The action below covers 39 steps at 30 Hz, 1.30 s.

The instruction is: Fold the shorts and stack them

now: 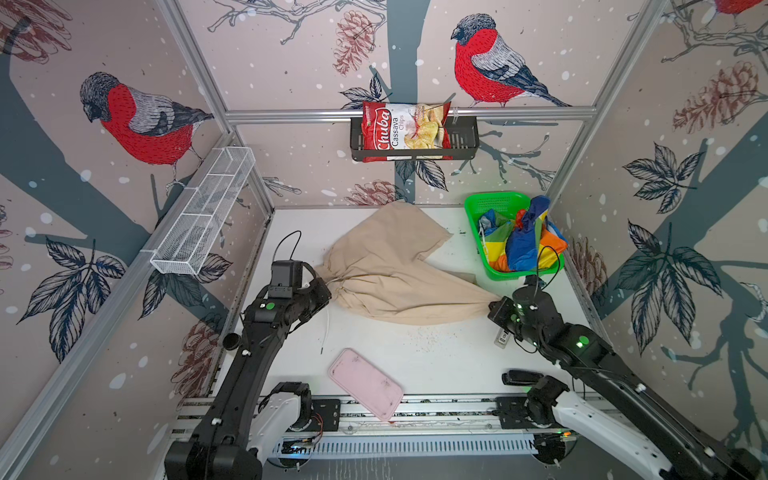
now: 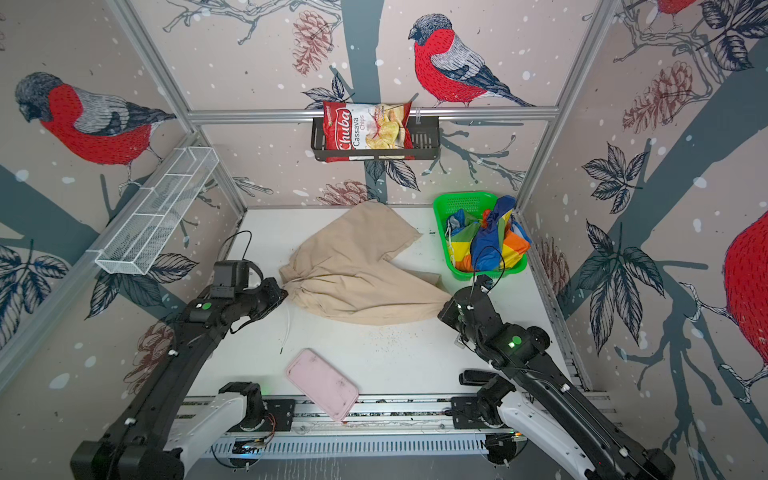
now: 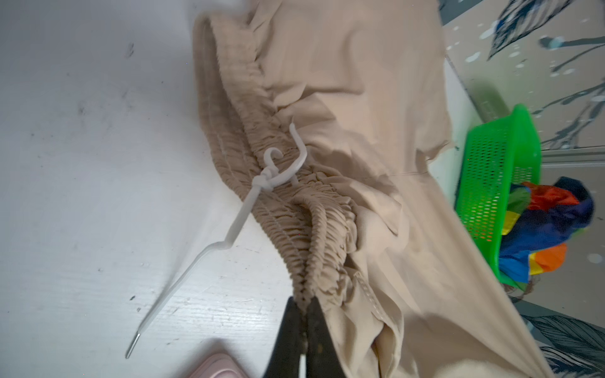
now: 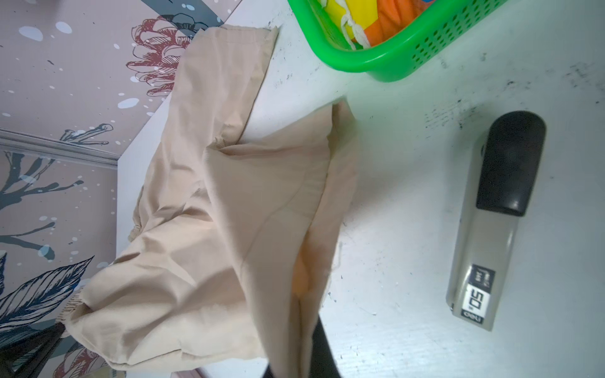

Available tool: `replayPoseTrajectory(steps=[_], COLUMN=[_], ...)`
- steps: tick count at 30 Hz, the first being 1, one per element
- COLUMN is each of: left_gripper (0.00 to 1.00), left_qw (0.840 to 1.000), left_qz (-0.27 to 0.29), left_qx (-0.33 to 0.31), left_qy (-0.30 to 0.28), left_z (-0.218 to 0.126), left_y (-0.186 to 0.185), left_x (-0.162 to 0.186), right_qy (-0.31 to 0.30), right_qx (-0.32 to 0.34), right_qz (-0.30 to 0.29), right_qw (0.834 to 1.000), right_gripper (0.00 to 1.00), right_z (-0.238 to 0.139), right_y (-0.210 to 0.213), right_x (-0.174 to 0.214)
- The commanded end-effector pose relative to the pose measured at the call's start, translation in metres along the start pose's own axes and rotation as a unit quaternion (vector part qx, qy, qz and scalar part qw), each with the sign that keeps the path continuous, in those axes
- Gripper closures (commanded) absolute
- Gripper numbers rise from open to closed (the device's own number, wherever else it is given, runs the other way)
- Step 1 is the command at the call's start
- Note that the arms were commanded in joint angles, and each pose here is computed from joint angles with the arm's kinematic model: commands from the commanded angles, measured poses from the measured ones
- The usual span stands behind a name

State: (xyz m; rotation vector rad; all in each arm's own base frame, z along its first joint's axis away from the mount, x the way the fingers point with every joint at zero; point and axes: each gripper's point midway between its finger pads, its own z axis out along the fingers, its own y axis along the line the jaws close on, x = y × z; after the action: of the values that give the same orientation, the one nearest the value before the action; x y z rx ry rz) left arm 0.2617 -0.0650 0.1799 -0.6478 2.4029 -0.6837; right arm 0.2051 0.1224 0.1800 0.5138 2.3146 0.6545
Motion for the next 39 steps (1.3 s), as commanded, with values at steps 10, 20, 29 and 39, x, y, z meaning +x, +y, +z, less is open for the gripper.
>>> replayPoseTrajectory(steps=[10, 20, 29, 39], left_gripper=[1.0, 1.0, 1.0, 1.0], left_qw=[0.993, 0.993, 0.99, 0.983], left_qz=[0.029, -0.014, -0.072, -0.137], left_qx=[0.009, -0.001, -0.05, -0.096], left_qy=[-0.118, -0.116, -0.108, -0.07], left_z=[-0.062, -0.039, -0.023, 0.019], left_y=[-0.013, -0.006, 0.024, 0.069], left_x=[-0.025, -0.036, -0.042, -0.03], right_qy=[-0.032, -0.17, -0.151, -0.103], right_qx=[-0.015, 0.001, 0.01, 0.028], right_qz=[0.017, -0.109, -0.151, -0.183], right_qw=[0.999, 0.979, 0.977, 0.977], right_gripper=[1.0, 1.0, 1.0, 1.0], right_z=[-0.041, -0.023, 0.091, 0.236], right_y=[0.016, 0.122, 0.145, 0.165], right_x=[-0.02, -0.149, -0.214, -0.239])
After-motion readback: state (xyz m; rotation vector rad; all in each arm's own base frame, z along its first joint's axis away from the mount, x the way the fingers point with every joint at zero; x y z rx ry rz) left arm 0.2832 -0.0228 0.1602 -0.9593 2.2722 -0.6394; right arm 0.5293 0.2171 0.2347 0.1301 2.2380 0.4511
